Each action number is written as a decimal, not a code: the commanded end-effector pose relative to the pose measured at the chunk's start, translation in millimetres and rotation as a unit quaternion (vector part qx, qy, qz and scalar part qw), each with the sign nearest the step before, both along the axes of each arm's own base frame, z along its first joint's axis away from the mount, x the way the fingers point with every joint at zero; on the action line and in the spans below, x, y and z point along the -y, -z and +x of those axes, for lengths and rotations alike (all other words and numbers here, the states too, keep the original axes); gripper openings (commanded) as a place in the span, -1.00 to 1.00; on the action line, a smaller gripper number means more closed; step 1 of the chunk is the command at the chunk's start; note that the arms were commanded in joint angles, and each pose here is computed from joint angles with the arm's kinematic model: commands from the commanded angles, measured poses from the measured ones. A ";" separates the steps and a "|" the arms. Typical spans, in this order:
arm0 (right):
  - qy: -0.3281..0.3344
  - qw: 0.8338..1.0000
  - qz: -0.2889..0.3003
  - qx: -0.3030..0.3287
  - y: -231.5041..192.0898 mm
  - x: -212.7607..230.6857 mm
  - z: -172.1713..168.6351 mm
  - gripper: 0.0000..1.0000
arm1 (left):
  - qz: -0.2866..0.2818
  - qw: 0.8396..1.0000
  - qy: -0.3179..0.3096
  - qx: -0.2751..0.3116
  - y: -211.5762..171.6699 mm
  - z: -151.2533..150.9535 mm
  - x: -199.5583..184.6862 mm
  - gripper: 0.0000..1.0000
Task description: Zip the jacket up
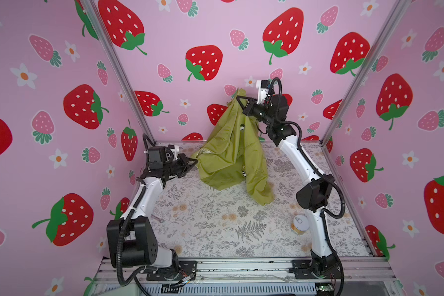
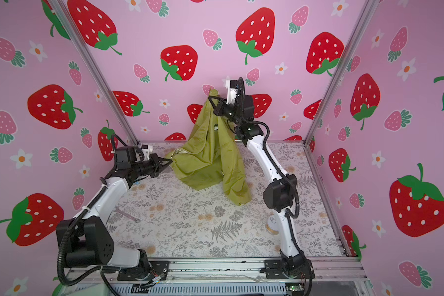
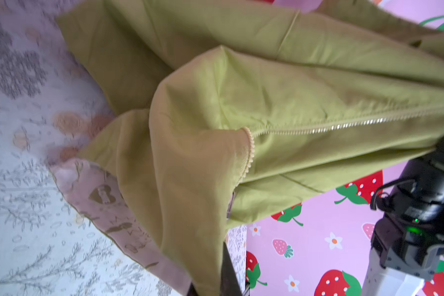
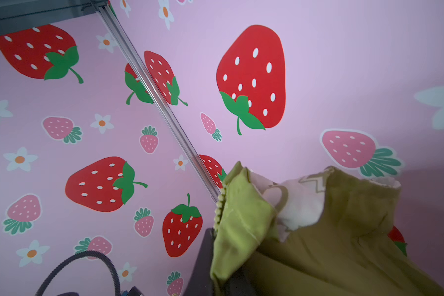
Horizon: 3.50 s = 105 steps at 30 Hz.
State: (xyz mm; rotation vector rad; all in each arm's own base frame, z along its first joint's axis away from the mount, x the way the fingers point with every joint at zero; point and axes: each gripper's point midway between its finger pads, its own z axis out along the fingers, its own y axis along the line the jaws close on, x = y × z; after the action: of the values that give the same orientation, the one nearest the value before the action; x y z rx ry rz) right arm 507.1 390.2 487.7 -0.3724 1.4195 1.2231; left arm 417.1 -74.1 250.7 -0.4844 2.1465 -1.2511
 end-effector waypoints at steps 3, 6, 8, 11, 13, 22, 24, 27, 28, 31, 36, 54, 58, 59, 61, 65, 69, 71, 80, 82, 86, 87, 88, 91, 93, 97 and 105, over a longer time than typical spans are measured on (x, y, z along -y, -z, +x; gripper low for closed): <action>-0.021 0.989 0.080 0.124 -112.5 31.4 -63.8 -1.00 | -0.007 0.997 -0.022 0.076 -65.3 34.2 -29.5 -1.00; -0.034 0.983 0.108 0.147 -135.5 40.1 -80.7 -1.00 | -0.016 0.995 -0.034 0.094 -85.2 46.5 -44.5 -1.00; -0.050 0.976 0.133 0.168 -152.5 46.5 -95.8 -1.00 | -0.022 0.993 -0.042 0.105 -96.5 52.8 -53.1 -1.00; -0.058 0.965 0.164 0.196 -176.5 58.8 -115.2 -1.00 | -0.029 0.991 -0.048 0.121 -110.4 59.7 -61.7 -1.00; -0.064 0.957 0.179 0.217 -190.4 66.5 -129.8 -1.00 | -0.036 0.989 -0.050 0.134 -120.5 62.9 -65.6 -1.00; -0.023 0.980 0.083 0.182 -130.2 71.8 -105.1 -1.00 | -0.046 0.985 -0.050 0.158 -138.8 70.0 -67.6 -1.00; 0.009 0.987 0.047 0.151 -90.8 80.4 -90.4 -1.00 | -0.044 0.987 -0.043 0.152 -129.1 66.7 -61.6 -1.00; 0.046 0.994 0.003 0.102 -33.4 97.5 -78.0 -1.00 | -0.038 0.990 -0.025 0.132 -105.6 59.8 -47.5 -1.00; 0.060 0.994 -0.013 0.086 -11.7 104.1 -74.8 -1.00 | -0.037 0.991 -0.018 0.124 -96.6 57.0 -42.2 -1.00; 0.106 0.992 -0.049 0.040 44.2 129.2 -69.3 -1.00 | -0.034 0.995 0.005 0.099 -68.3 47.6 -22.5 -1.00; 0.192 0.974 -0.108 -0.050 133.5 189.4 -55.9 -1.00 | -0.024 0.997 0.051 0.055 -22.1 25.4 12.5 -1.00; 0.344 0.851 -0.238 -0.317 350.4 358.9 -70.5 -1.00 | -0.009 0.983 0.161 -0.085 77.3 -81.0 87.0 -1.00; 0.373 0.819 -0.253 -0.355 374.2 385.4 -71.4 -1.00 | -0.010 0.979 0.177 -0.100 88.7 -97.7 97.2 -1.00; 0.381 0.809 -0.259 -0.366 379.2 391.9 -71.5 -1.00 | -0.011 0.978 0.182 -0.102 89.6 -100.9 99.5 -1.00; 0.387 0.799 -0.270 -0.372 384.1 398.0 -66.2 -1.00 | -0.010 0.976 0.191 -0.107 90.4 -107.0 102.7 -1.00; 0.396 0.785 -0.283 -0.382 389.8 404.8 -50.6 -1.00 | -0.017 0.972 0.209 -0.109 84.2 -115.7 107.5 -1.00; 0.392 0.777 -0.291 -0.396 397.8 406.4 -35.7 -1.00 | -0.001 0.971 0.212 -0.110 80.7 -117.6 105.5 -1.00; 0.388 0.781 -0.287 -0.397 394.9 404.4 -32.3 -0.84 | 0.002 0.970 0.214 -0.119 83.3 -117.7 104.9 -1.00; 0.413 0.812 -0.244 -0.332 307.0 398.3 -45.3 0.45 | 0.003 0.968 0.215 -0.131 88.5 -116.8 105.0 -1.00; 0.400 0.826 -0.245 -0.314 289.5 379.5 -52.9 0.45 | 0.006 0.968 0.214 -0.131 88.7 -116.9 104.5 -1.00; 0.330 0.865 -0.239 -0.293 278.8 314.5 -76.1 0.45 | 0.007 0.968 0.214 -0.133 91.0 -116.8 104.2 -1.00; 0.309 0.874 -0.234 -0.292 281.3 295.6 -83.5 0.44 | 0.006 0.968 0.213 -0.133 91.4 -116.9 104.3 -1.00; 0.286 0.882 -0.232 -0.295 287.4 278.4 -91.4 0.44 | 0.006 0.968 0.213 -0.133 92.1 -117.1 104.1 -1.00; 0.239 0.888 -0.224 -0.324 316.7 252.2 -107.5 0.43 | 0.006 0.968 0.213 -0.132 92.2 -117.3 104.3 -1.00; 0.241 0.877 -0.231 -0.345 340.2 255.2 -112.9 0.42 | 0.006 0.968 0.214 -0.132 92.1 -117.3 104.3 -1.00; 0.260 0.852 -0.246 -0.382 379.7 276.2 -121.8 0.42 | 0.006 0.968 0.216 -0.130 90.7 -119.2 104.4 -1.00; 0.289 0.825 -0.230 -0.427 424.1 322.0 -119.7 0.44 | 0.001 0.967 0.222 -0.127 86.2 -123.8 105.2 -1.00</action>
State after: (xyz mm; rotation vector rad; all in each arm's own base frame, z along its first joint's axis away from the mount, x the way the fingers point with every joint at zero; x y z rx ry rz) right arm 377.8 72.4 66.4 0.3395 2.4063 0.4812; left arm 294.1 -177.5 148.7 -0.2223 2.6029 -1.4621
